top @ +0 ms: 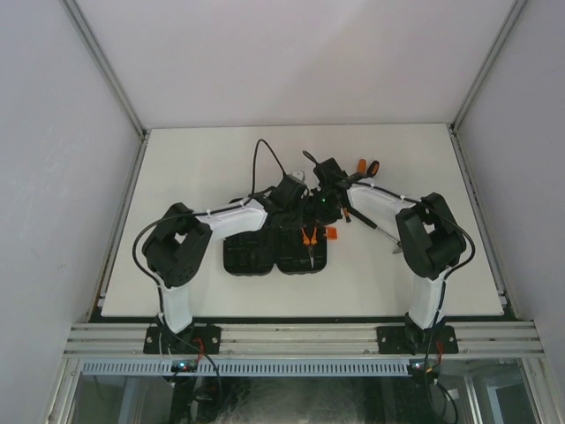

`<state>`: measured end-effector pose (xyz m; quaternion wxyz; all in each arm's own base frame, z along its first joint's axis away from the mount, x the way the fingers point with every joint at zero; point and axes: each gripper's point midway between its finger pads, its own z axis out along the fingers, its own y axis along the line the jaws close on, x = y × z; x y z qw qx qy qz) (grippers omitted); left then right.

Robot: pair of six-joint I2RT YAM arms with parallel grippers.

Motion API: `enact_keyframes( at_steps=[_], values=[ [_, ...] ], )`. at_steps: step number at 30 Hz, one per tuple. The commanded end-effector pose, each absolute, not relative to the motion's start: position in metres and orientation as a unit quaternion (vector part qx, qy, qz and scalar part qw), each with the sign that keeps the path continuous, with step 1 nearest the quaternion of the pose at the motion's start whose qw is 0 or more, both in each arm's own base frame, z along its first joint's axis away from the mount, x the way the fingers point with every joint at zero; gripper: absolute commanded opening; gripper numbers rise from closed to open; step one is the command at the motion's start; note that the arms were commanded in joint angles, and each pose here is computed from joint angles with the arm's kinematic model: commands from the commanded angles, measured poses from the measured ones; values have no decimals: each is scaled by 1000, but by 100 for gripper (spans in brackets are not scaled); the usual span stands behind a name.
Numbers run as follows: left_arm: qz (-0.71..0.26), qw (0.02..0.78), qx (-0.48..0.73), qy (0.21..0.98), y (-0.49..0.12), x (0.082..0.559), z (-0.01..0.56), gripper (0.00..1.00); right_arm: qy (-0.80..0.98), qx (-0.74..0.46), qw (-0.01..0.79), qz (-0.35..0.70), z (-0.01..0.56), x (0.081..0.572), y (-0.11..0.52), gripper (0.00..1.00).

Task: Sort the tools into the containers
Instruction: Adjust the pliers in the storage box.

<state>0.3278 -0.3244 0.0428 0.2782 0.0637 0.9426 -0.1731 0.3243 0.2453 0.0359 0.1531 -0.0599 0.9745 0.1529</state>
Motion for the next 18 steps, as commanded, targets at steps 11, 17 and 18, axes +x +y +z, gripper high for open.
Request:
enact_keyframes(
  at_steps=[11,17,18],
  values=[
    [-120,192,103,969,-321,292,-17,0,991,-82,51,90,-39,288,238,6],
    [-105,174,109,973,-319,284,-32,0,992,-86,37,81,-52,281,238,4],
    [-103,174,110,973,-320,284,-31,0,993,-87,34,79,-54,279,239,4]
  ],
)
